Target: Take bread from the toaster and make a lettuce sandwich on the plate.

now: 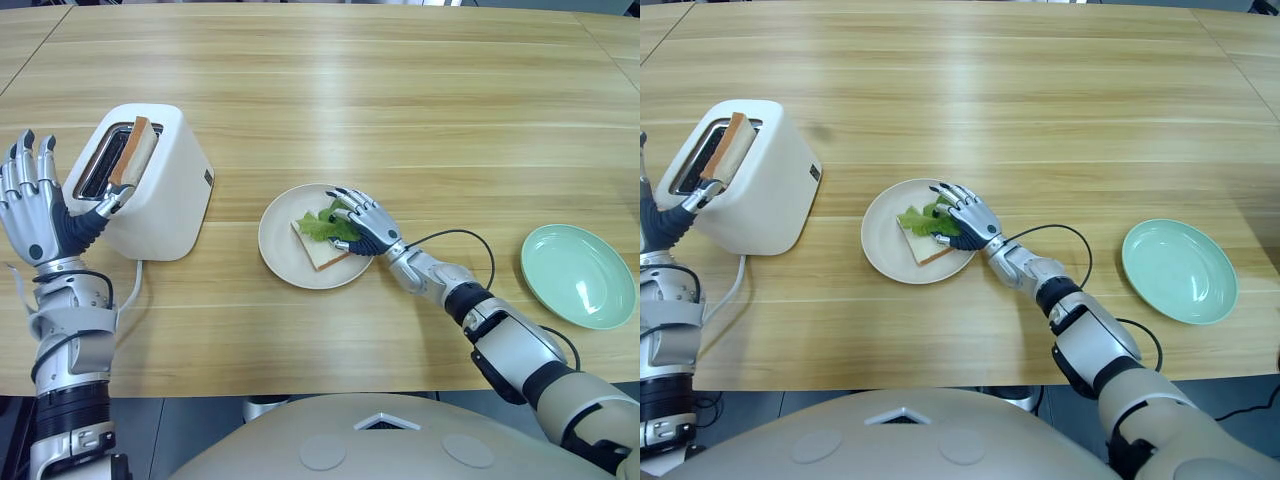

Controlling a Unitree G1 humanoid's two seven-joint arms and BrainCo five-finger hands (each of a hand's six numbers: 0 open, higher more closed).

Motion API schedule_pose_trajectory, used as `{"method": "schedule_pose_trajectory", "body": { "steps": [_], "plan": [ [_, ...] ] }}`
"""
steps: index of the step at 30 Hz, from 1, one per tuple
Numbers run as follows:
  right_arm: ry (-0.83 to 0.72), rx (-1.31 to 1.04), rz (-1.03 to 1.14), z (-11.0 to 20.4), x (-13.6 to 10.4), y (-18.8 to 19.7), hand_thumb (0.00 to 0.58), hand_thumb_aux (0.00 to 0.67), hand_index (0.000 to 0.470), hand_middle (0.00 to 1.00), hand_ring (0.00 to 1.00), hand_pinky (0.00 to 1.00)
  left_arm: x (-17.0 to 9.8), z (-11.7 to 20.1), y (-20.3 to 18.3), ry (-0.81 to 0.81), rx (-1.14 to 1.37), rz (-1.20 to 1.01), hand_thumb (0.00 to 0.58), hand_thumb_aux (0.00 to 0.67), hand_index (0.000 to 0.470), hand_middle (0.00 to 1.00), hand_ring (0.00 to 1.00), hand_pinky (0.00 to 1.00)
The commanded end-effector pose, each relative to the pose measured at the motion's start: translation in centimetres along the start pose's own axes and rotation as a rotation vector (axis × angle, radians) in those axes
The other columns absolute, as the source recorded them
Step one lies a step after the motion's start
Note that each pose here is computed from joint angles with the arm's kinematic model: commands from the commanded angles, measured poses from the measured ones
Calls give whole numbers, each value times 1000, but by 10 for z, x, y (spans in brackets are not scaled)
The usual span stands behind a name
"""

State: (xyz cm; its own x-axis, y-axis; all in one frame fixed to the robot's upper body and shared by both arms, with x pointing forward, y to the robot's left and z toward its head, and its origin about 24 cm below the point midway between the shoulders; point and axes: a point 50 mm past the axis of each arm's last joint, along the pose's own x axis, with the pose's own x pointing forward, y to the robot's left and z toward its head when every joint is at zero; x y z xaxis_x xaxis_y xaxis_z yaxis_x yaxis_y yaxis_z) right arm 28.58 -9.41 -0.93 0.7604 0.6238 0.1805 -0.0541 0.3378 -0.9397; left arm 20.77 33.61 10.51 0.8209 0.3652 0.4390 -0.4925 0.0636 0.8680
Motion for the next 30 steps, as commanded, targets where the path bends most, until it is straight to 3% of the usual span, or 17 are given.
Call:
{"method": "schedule_pose_trajectory", "body": {
  "steps": [1, 3, 4, 7, 9, 18, 20, 21, 22, 30],
  "plan": [
    [-22, -11, -23, 2, -2, -3, 0, 0, 0, 0, 0, 0, 5, -3, -13, 15, -4, -128, 230, 150, 103, 0, 0, 0],
    [-33, -21, -28, 4, -4, -4, 0, 0, 0, 0, 0, 0, 9, -3, -18, 6, -5, -167, 387, 284, 195, 0, 0, 0],
    [-41, -28, -27, 5, -4, -4, 0, 0, 0, 0, 0, 0, 11, -3, -20, 2, -5, -182, 482, 394, 271, 0, 0, 0],
    [-71, -55, -20, 9, -5, -4, 0, 0, 0, 0, 0, 0, 16, -2, -25, -10, -7, -221, 562, 552, 379, 0, 0, 0],
    [-87, -65, -23, 11, -4, -5, 0, 0, 0, 0, 0, 0, 18, 0, -29, -20, -11, -241, 579, 641, 440, 0, 0, 0],
    [-117, -69, -76, 17, -13, -20, 0, 0, 0, 0, 0, 0, 23, 14, -40, -89, -44, -296, 580, 670, 460, 0, 0, 0],
    [-120, -59, -104, 19, -15, -26, 0, 0, 0, 0, 0, 0, 22, 17, -41, -102, -65, -290, 580, 670, 460, 392, 392, 392],
    [-119, -48, -119, 21, -16, -29, 0, 0, 0, 0, 0, 0, 23, 18, -41, -105, -76, -284, 580, 670, 460, 392, 392, 392],
    [-119, -38, -134, 22, -17, -31, 0, 0, 0, 0, 0, 0, 23, 18, -40, -104, -88, -272, 580, 670, 460, 1000, 1000, 1000],
    [-55, -15, -332, 18, -26, -57, 0, 0, 0, 0, 0, 0, 50, 20, 0, -75, -278, 74, 580, 670, 460, 1000, 1000, 1000]
  ]
}}
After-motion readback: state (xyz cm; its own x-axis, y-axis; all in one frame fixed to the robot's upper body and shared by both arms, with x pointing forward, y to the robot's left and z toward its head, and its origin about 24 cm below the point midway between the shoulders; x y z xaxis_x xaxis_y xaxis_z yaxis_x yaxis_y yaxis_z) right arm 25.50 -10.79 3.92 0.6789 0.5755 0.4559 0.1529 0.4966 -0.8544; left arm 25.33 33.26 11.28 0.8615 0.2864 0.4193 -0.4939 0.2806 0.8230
